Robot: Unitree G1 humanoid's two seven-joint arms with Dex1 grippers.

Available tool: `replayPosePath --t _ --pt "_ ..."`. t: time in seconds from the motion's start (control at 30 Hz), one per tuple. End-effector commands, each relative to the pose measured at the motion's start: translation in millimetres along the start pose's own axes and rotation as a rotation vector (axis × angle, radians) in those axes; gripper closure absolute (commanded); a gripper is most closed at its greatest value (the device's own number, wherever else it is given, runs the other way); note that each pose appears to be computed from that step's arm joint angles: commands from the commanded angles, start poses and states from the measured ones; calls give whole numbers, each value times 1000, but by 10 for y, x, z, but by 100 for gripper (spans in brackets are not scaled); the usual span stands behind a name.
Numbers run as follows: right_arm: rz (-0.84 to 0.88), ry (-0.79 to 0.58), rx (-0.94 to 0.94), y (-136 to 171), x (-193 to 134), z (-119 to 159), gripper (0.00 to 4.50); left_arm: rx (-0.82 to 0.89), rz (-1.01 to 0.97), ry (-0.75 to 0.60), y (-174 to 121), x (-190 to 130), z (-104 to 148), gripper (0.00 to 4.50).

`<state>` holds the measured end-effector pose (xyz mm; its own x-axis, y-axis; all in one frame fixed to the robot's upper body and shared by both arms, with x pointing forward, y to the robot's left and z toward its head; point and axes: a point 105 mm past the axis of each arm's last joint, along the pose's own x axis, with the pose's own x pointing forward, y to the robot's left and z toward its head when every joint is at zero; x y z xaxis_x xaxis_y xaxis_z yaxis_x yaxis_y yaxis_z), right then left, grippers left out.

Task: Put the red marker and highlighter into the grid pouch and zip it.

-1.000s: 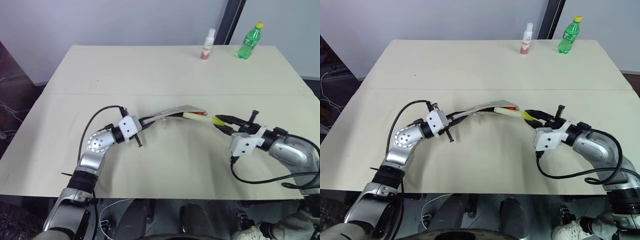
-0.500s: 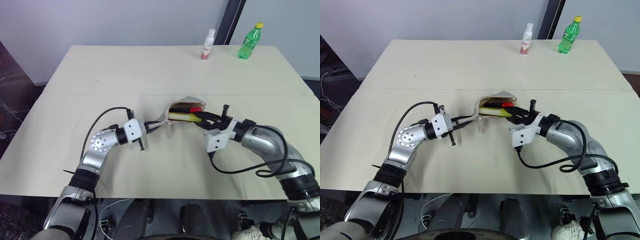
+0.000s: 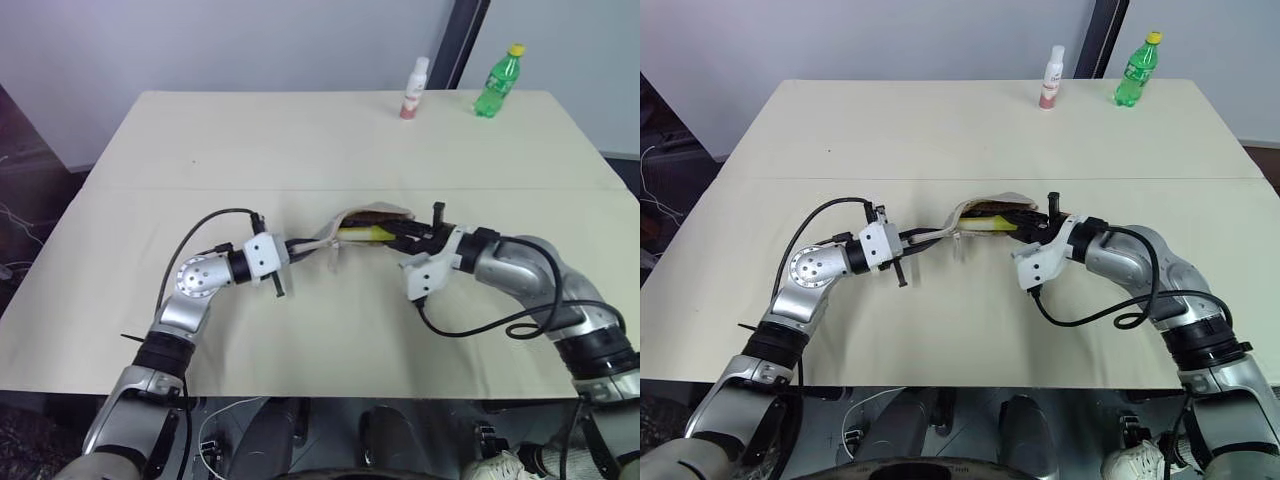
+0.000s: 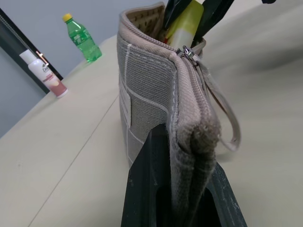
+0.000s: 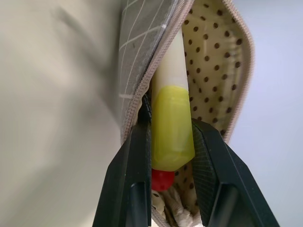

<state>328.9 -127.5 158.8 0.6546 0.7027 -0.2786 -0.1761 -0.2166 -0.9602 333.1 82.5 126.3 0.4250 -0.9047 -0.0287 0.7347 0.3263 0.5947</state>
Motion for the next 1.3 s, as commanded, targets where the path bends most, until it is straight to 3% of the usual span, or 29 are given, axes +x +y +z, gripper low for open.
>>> replayPosePath --t 0.03,0.13,0.37,0.4,0.5,0.8,0.9,1.0,1.07,1.17,1.3 --pt "-37 -29 -15 -132 80 88 390 49 -9 -71 46 58 189 450" --pt "-7 -15 20 -86 76 47 390 44 -12 -73 50 59 193 450" --pt "-47 10 45 -179 -44 -28 36 39 -12 -68 27 46 172 450" --pt "-49 7 60 -183 -71 -24 6 38 -11 -67 25 45 170 450" --pt "-87 -8 123 -288 -194 -4 6 36 -9 -66 12 46 163 450" --pt "-210 -168 691 -455 -626 174 6 12 -14 -71 -74 131 144 450" --pt "-132 -181 1018 -163 -677 278 6 28 -2 -70 -64 186 148 450" --pt "206 -97 1340 609 -746 616 6 60 9 -70 -64 226 163 450" --pt "157 -74 1542 766 -662 672 6 81 1 -73 -84 247 181 450" --pt "50 -33 1603 842 -474 565 6 111 -12 -71 -103 260 187 450" --pt "-132 -68 1661 666 -175 418 6 133 -17 -63 -98 262 169 450"
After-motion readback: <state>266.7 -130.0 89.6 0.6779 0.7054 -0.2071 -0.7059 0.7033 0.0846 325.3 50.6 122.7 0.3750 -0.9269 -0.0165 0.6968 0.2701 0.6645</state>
